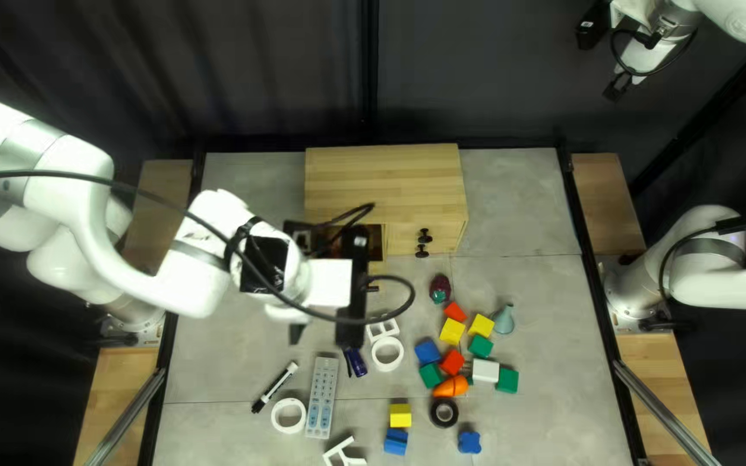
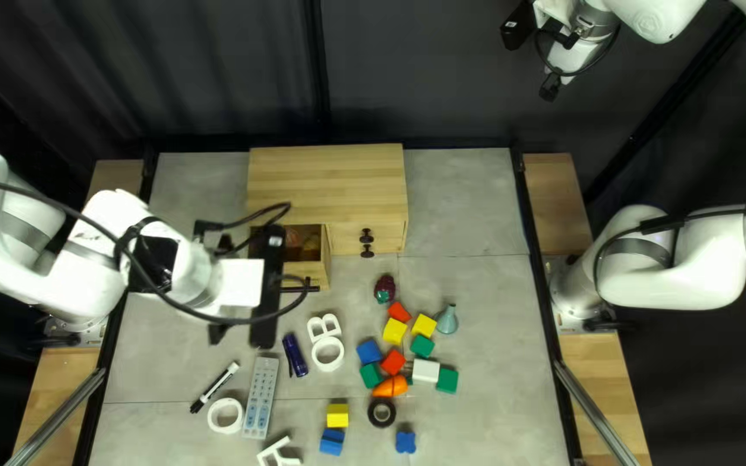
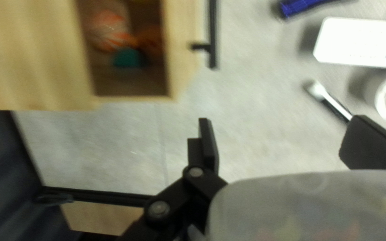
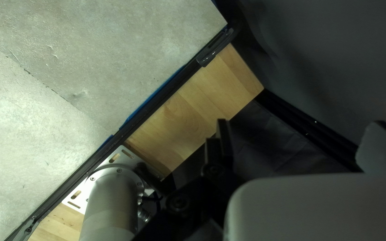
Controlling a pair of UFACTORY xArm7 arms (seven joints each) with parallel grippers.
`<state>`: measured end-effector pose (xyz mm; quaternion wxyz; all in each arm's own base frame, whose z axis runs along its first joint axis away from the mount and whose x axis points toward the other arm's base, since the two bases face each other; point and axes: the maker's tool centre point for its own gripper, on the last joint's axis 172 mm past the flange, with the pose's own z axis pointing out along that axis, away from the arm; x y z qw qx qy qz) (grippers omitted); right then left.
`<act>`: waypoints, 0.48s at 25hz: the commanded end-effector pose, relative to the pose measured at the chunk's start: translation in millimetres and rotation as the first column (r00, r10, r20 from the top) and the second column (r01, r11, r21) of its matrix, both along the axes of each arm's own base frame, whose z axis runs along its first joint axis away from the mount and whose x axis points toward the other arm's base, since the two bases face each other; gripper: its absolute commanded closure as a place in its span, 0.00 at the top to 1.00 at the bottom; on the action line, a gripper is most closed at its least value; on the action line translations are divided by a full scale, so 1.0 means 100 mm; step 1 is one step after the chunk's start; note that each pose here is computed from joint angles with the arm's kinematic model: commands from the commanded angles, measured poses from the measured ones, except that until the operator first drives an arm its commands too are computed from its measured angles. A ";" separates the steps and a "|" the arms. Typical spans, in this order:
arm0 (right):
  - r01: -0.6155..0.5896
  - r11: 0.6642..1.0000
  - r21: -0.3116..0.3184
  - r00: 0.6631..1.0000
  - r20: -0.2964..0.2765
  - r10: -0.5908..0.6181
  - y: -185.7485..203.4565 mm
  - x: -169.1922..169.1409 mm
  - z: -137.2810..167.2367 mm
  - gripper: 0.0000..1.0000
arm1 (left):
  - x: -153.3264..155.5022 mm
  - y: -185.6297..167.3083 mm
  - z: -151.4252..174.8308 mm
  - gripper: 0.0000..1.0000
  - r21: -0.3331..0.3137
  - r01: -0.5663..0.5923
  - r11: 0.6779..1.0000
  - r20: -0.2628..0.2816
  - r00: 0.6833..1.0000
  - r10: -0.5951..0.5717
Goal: Open drawers and place objects into drawer and close
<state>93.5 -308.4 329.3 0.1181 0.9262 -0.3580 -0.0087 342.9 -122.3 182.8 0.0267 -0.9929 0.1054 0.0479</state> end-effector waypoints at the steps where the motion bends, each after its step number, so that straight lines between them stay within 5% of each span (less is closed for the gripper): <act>1: 0.000 1.000 0.000 1.000 0.000 0.000 0.00 0.00 0.00 1.00 | -0.46 -0.59 -0.38 1.00 -0.148 0.208 0.967 -0.102 0.969 -0.224; 6: 0.000 1.000 0.000 1.000 0.000 0.000 0.00 0.00 0.00 1.00 | -0.81 -0.83 -0.52 1.00 -0.235 0.337 0.912 -0.131 0.918 -0.373; 12: 0.000 1.000 0.000 1.000 0.000 0.000 0.00 0.00 0.00 1.00 | -0.91 -1.07 -0.73 1.00 -0.239 0.370 0.898 -0.126 0.905 -0.407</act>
